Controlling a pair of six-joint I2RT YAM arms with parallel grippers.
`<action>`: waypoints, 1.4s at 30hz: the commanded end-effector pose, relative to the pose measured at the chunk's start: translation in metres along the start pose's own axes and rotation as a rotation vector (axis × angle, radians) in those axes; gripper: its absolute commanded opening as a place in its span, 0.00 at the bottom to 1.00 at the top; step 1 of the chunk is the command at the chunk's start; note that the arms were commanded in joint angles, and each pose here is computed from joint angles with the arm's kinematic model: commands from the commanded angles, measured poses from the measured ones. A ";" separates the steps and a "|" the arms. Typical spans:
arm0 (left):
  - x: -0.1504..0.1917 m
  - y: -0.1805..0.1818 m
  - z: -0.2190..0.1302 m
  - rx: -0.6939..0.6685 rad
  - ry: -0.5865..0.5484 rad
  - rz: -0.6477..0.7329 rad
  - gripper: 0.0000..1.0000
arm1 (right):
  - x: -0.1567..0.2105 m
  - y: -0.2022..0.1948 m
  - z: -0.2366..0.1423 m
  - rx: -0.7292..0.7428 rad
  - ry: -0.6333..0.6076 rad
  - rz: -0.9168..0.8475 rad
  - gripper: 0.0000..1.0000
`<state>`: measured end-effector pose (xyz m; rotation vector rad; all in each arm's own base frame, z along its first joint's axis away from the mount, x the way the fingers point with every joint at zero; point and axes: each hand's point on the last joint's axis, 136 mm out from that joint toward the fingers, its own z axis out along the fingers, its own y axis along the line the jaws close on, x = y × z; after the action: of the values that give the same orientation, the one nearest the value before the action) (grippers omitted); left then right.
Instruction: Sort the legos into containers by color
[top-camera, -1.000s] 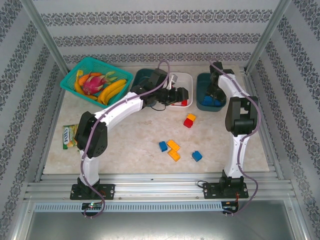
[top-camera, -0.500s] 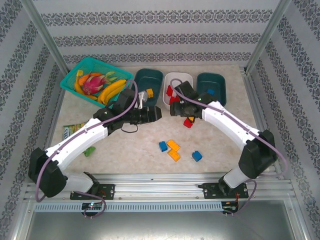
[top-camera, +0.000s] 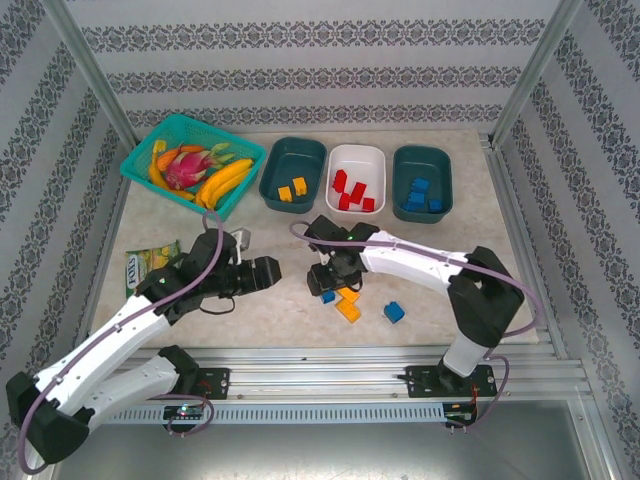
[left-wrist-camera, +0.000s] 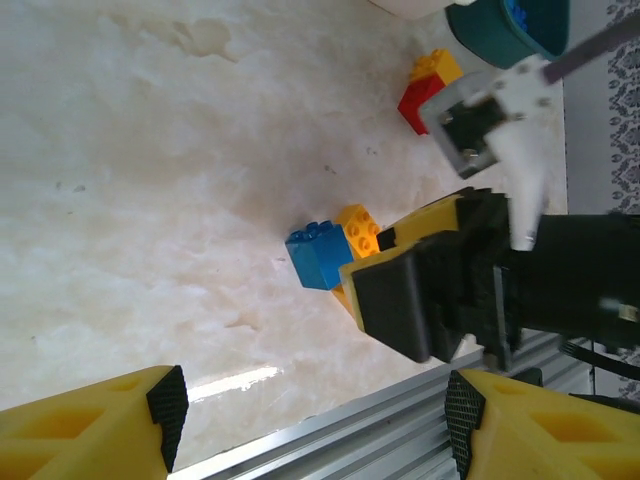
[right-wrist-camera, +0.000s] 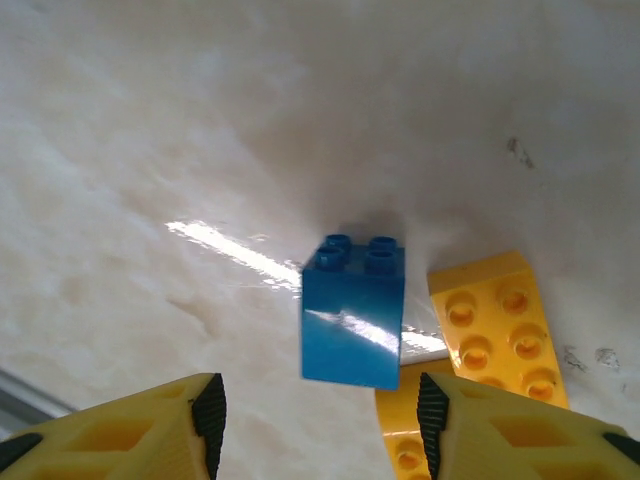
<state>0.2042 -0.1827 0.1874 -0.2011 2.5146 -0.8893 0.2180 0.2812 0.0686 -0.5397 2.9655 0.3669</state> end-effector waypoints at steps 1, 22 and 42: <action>0.004 0.017 -0.006 -0.049 -0.015 -0.058 0.71 | 0.007 0.005 0.005 0.008 0.039 0.012 0.55; 0.005 0.014 -0.015 -0.020 -0.036 -0.064 0.71 | 0.000 0.000 0.031 0.150 0.079 -0.020 0.56; -0.001 0.020 -0.012 -0.031 -0.085 -0.103 0.71 | -0.020 0.005 0.023 0.195 0.047 -0.125 0.66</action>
<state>0.1936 -0.1651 0.1789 -0.3222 2.5029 -0.8669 0.2367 0.2997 0.0664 -0.6600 2.9139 0.1169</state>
